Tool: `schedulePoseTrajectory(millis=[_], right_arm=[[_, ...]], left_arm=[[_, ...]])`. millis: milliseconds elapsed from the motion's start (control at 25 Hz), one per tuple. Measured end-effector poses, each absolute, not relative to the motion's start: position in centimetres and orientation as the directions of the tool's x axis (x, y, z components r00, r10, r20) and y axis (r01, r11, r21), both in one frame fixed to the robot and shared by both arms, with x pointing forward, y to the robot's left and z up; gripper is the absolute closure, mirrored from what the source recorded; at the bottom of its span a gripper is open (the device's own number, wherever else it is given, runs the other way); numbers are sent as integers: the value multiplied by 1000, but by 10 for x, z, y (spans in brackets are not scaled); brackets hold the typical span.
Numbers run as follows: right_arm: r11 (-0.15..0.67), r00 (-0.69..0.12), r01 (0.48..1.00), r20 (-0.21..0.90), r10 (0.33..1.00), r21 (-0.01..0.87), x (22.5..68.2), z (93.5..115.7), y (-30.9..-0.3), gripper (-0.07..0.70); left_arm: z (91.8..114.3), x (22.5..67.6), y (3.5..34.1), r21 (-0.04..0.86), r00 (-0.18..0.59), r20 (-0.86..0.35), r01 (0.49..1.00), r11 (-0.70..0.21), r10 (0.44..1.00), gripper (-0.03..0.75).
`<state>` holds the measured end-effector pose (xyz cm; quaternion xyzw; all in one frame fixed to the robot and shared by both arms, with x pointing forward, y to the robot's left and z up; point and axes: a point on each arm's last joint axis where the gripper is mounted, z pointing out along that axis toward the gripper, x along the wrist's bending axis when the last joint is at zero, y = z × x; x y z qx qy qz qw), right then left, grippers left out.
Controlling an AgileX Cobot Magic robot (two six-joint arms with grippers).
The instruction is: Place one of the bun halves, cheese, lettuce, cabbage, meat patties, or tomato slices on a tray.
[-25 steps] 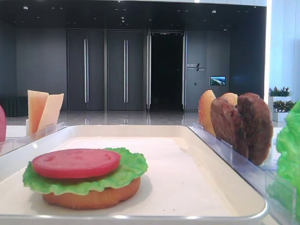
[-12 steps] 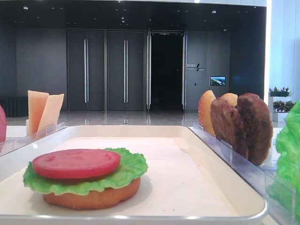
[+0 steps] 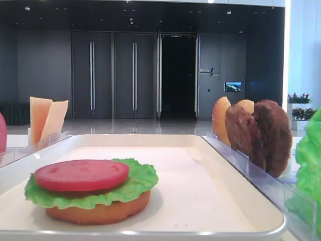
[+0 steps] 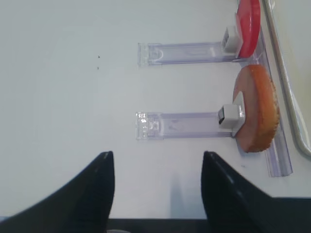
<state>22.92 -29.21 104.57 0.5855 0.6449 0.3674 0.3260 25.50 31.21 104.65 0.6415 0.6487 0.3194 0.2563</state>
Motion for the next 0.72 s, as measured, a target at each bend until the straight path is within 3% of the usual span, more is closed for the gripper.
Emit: schedulePoseTrajectory(millis=[360, 720], right_arm=[[44, -102, 515, 10, 995, 856, 229, 1046, -292, 348], [44, -102, 515, 10, 995, 856, 229, 1046, -292, 348]], left_arm=[[1041, 234, 313, 855, -51, 57, 518, -23, 997, 324], [1041, 233, 313, 859, -49, 55, 511, -22, 997, 323]])
